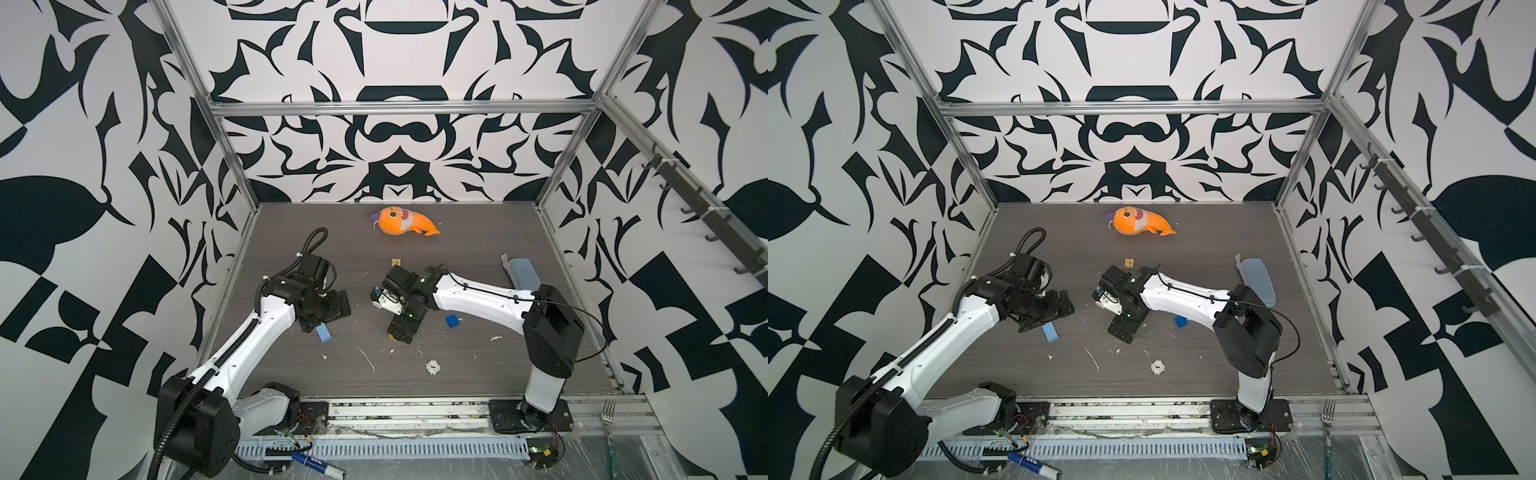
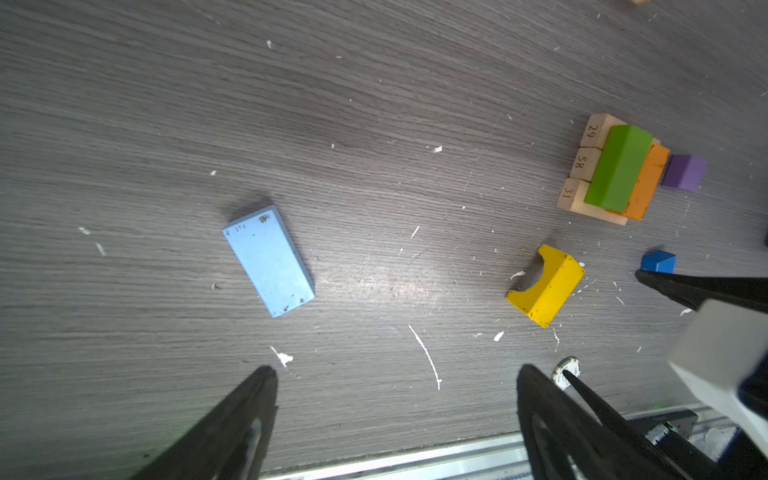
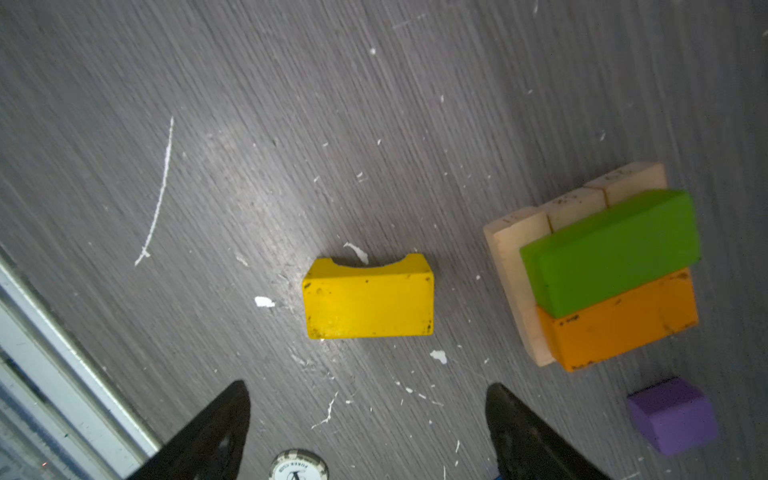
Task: Build the wood block tower
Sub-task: 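Withdraw the left gripper while the right gripper lowers around the yellow block, then close the right gripper on the yellow arch block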
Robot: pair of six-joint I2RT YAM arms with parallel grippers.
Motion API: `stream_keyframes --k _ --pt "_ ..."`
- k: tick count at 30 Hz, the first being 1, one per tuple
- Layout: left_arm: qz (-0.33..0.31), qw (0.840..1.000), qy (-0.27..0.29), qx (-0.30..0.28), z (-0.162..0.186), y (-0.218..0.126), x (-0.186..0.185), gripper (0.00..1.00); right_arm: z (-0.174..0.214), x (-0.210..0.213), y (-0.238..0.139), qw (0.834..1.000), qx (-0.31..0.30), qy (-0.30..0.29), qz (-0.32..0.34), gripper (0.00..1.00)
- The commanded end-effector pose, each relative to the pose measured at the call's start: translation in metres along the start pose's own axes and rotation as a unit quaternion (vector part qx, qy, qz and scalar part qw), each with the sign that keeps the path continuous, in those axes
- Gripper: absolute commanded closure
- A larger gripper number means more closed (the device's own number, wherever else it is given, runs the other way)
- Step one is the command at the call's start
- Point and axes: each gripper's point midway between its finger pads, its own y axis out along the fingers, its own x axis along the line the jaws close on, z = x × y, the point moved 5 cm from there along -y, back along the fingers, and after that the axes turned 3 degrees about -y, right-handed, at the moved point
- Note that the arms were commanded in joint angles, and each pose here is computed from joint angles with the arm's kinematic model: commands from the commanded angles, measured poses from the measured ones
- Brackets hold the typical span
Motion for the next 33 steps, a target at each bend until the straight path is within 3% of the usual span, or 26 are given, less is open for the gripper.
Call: stream_keyframes --k 1,33 --pt "-0.007 1.000 -0.008 0.013 0.006 -0.001 0.006 0.07 -0.010 -0.003 -0.006 1.000 0.000 -0.010 0.020 0.08" --pt "-0.002 1.000 -0.018 0.022 0.005 0.010 0.007 0.07 -0.019 0.008 0.035 0.999 0.029 0.023 0.011 0.25"
